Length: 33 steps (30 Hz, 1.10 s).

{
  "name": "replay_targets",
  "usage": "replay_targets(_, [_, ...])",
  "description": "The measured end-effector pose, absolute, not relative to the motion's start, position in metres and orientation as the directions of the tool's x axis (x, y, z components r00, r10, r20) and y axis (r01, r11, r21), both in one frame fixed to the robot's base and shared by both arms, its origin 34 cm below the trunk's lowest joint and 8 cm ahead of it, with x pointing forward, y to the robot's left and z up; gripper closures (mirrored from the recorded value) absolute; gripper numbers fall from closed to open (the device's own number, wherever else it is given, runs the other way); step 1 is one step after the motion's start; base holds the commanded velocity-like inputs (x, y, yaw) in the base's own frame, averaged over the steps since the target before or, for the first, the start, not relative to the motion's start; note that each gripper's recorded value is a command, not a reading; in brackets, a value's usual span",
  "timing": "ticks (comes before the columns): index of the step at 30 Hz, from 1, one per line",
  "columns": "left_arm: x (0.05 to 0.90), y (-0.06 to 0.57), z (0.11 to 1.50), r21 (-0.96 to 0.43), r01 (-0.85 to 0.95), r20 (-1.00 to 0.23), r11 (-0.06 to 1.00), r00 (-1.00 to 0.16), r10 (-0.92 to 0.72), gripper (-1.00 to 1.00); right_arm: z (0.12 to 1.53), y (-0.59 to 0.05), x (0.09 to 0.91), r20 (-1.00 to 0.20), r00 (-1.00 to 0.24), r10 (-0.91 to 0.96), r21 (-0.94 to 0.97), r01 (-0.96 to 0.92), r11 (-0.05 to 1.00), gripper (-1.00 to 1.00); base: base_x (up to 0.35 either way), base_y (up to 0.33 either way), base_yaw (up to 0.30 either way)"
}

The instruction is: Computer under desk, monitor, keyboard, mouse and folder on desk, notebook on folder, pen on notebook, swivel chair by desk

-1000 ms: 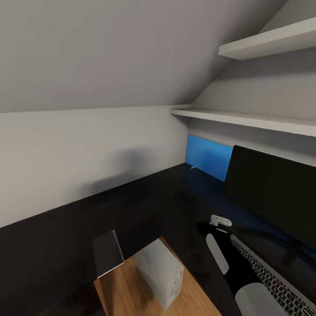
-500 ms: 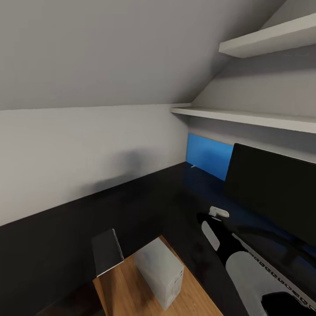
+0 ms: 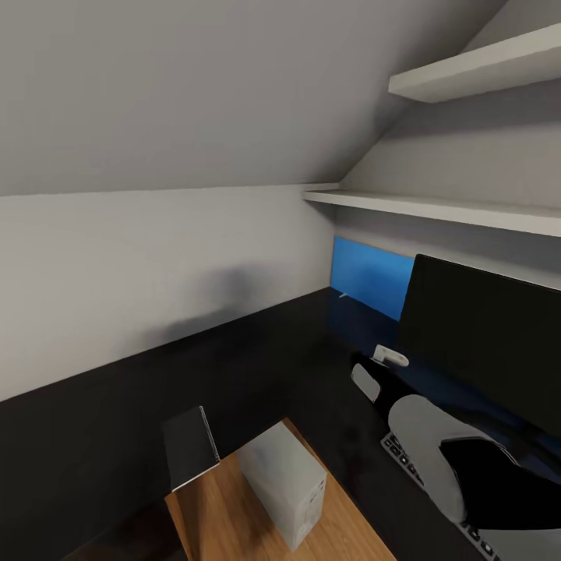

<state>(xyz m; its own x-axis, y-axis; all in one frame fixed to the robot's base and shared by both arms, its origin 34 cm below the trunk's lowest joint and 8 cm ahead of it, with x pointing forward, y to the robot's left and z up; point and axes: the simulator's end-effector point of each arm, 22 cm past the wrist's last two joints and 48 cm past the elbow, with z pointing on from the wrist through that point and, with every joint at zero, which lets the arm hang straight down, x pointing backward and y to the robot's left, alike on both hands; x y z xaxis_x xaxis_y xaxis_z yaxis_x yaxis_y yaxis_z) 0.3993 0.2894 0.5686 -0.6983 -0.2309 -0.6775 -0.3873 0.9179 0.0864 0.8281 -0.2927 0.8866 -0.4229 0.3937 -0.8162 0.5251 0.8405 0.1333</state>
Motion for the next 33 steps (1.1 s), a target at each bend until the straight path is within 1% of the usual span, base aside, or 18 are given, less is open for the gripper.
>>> replay_targets(4, [0.399, 0.289, 0.569, 0.086, -0.387, -0.678, 0.918, -0.698, -0.231, -1.0, 0.874, -0.287, 0.818, -0.792, -0.42, 0.442, 0.151, 0.567, 0.81, 1.0, 0.0, 0.0, 0.0])
replay_targets(8, [0.399, 0.289, 0.569, 0.086, -0.387, -0.678, 0.918, -0.698, -0.231, -1.0, 0.856, -0.276, 0.801, -0.789, -0.413, 0.455, 0.131, 0.61, 0.781, 1.0, 0.0, 0.0, 0.0])
replay_targets(22, [0.399, 0.29, 0.569, 0.086, -0.389, -0.678, 0.917, -0.698, -0.232, -1.0, 0.85, -0.289, 0.772, -0.792, -0.403, 0.458, 0.036, 0.719, 0.695, 1.0, 0.0, 0.0, 0.0])
replay_targets(33, [0.399, 0.29, 0.569, 0.086, -0.389, -0.678, 0.917, -0.697, -0.232, -1.0, 0.849, -0.291, 0.77, -0.792, -0.404, 0.458, 0.028, 0.725, 0.688, 1.0, 0.0, 0.0, 0.0])
